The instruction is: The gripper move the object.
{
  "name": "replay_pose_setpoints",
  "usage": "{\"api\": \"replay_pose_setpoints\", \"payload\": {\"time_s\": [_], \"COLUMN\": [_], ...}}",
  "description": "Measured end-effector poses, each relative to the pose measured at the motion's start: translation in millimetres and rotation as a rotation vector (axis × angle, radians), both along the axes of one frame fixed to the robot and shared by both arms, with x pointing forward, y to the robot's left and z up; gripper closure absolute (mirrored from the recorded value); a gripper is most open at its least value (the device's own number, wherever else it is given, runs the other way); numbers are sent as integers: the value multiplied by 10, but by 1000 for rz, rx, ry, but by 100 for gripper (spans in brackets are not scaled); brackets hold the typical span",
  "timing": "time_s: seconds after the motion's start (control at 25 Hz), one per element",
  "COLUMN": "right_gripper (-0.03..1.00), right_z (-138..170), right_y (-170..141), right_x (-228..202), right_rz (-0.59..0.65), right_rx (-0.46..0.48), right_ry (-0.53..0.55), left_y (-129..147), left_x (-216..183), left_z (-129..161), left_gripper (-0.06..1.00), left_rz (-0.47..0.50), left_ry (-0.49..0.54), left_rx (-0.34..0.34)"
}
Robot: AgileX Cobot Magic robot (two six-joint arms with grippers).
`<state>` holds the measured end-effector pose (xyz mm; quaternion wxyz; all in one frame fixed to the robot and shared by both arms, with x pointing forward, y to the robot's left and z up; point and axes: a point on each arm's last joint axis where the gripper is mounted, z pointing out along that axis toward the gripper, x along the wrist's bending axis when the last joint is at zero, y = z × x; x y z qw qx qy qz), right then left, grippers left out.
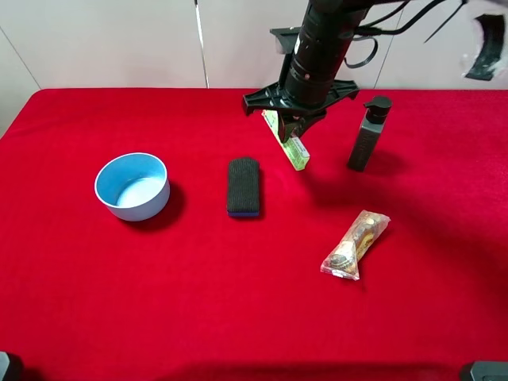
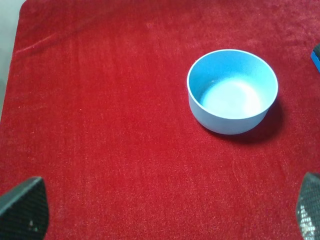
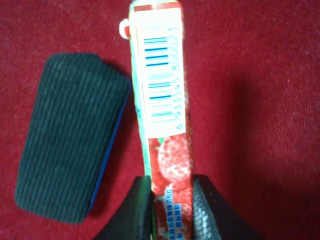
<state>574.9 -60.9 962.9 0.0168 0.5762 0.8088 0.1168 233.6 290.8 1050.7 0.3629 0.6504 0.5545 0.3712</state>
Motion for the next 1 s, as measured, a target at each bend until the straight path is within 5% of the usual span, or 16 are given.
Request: {"api": "replay_pose_setpoints", "payload": {"time_s": [1.0], "right_gripper": [86], "right_z": [-700], "right_y": [99], "right_x": [167], "right_rz": [8], "right_rx": [-24], "right_ry": [4], "left_y": [0], "left_x": [0], "left_z": [0], "left_gripper": [-5], "left_rz": [0], "left_ry": [0], "left_rx": [0]}}
